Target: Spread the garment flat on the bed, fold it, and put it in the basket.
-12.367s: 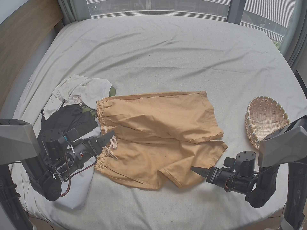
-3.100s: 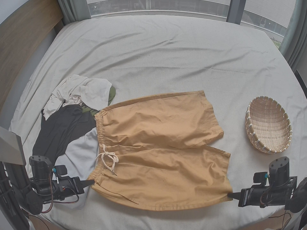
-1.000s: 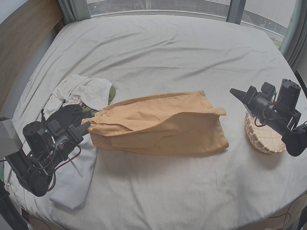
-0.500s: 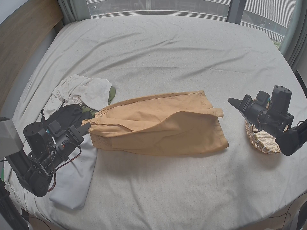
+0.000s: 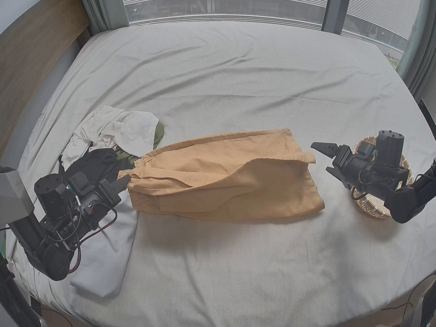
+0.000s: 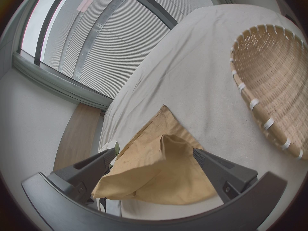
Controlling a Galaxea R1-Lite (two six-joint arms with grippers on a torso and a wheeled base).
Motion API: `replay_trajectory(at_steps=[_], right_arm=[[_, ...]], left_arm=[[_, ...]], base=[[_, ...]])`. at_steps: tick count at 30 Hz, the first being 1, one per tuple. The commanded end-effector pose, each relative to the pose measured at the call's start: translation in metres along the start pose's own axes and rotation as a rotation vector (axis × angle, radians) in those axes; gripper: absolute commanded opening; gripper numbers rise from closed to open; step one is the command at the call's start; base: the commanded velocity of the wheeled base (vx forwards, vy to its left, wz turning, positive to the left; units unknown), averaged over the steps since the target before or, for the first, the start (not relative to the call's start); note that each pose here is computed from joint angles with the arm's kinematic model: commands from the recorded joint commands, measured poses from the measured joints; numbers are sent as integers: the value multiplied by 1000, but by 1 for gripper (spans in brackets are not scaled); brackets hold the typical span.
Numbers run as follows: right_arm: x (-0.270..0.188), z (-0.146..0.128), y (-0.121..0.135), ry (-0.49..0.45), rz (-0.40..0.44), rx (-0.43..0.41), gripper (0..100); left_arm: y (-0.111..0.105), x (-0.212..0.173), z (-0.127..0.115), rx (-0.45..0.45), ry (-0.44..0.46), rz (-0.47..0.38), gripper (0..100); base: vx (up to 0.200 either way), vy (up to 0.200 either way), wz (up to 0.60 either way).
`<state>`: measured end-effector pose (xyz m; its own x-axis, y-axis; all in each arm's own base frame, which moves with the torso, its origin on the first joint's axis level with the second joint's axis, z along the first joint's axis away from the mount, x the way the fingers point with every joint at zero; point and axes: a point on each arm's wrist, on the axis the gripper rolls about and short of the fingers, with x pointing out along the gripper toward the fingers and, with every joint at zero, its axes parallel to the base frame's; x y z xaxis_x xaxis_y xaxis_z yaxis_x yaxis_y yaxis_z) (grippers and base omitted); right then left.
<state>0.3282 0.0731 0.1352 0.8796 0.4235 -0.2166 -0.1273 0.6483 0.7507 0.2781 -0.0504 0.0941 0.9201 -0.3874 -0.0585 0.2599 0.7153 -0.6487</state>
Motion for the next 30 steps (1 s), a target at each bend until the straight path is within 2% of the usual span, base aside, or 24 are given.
replay_trajectory(at_steps=[1, 16, 17, 30], right_arm=[[5, -7, 2, 21, 7, 9, 100], [36, -9, -4, 25, 6, 46, 100], [39, -9, -4, 22, 7, 46, 0], [44, -3, 2, -2, 29, 38, 0]], left_arm=[[-1, 0, 0, 1, -1, -4, 0], [-1, -1, 0, 0, 1, -4, 0], [-2, -1, 0, 1, 0, -5, 0], [-2, 0, -1, -1, 3, -6, 0]], base=[[0, 0, 0], [0, 0, 0], [0, 0, 0], [0, 0, 0]])
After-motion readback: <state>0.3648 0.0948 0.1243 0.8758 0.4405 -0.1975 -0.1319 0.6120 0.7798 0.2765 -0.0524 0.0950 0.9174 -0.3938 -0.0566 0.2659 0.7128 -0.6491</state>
